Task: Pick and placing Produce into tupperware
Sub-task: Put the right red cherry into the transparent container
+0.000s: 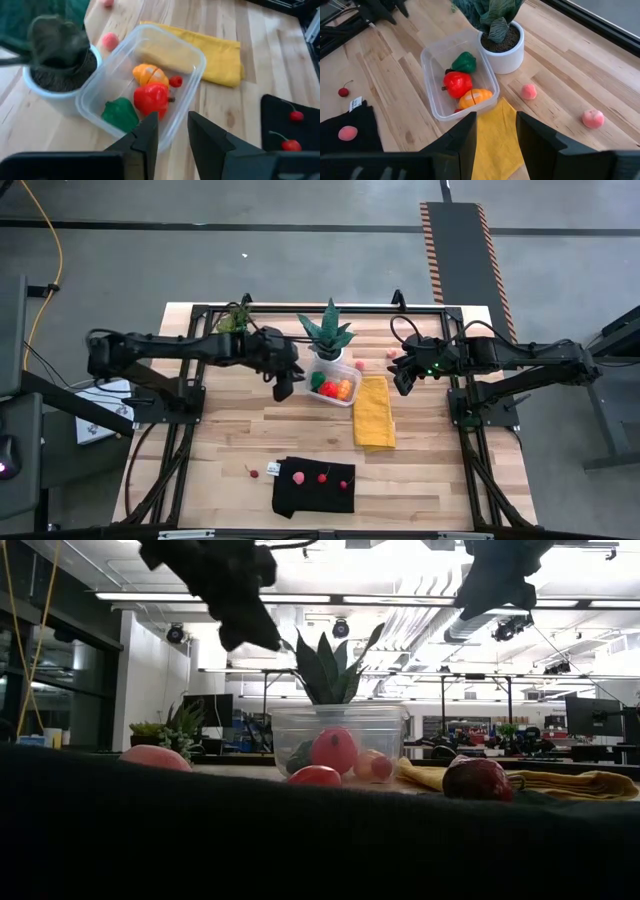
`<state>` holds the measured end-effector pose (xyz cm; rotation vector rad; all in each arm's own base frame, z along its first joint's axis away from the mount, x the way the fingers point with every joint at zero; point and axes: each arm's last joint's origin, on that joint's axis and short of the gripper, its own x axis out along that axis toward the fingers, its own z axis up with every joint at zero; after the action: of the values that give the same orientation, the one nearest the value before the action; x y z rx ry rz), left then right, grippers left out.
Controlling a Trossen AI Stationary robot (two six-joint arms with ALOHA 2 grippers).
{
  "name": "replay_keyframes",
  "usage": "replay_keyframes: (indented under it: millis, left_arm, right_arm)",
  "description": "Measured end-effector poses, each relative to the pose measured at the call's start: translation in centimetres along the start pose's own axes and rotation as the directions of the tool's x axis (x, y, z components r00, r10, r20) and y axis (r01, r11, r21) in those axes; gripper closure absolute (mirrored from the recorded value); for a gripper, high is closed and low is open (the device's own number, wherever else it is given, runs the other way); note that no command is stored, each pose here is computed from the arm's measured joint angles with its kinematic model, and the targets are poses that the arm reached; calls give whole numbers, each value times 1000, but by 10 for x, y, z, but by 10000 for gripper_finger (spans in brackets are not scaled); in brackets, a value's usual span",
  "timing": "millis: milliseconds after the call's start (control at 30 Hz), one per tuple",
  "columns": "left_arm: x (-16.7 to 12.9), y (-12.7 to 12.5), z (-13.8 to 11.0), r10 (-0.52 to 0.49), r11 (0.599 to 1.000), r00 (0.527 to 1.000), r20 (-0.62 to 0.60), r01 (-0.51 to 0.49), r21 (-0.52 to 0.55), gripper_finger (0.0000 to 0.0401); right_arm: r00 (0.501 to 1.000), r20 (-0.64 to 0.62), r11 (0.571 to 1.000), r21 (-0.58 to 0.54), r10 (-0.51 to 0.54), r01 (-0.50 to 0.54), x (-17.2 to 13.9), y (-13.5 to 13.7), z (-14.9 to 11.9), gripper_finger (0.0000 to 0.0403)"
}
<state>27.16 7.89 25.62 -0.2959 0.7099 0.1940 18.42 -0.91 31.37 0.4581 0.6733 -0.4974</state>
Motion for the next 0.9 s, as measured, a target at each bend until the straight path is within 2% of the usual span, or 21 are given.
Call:
replay_keyframes:
  millis: [200,333,600,767,900]
  left_arm:
    - [-21,-15,-4,-33,999,999,-17,33,-24,327]
    - [-32,-31,-10,-73,997,996,-43,71,-37,337]
    - [-63,-67,-35,-148,987,974,-174,135,-83,369]
    - [-86,-88,-53,-141,988,967,-214,124,-91,397]
    - [-104,-99,-64,-108,989,976,-191,85,-125,392]
  right_arm:
    - [1000,-1,1000,1,12,-12,0,1,0,274]
    - [998,-30,998,-10,55,-56,0,2,-1,274]
    - [992,-60,993,-25,112,-113,-3,11,-7,274]
    - [989,-66,991,-18,134,-136,-7,20,-13,274]
    - [987,-64,989,-7,149,-150,-10,26,-18,274]
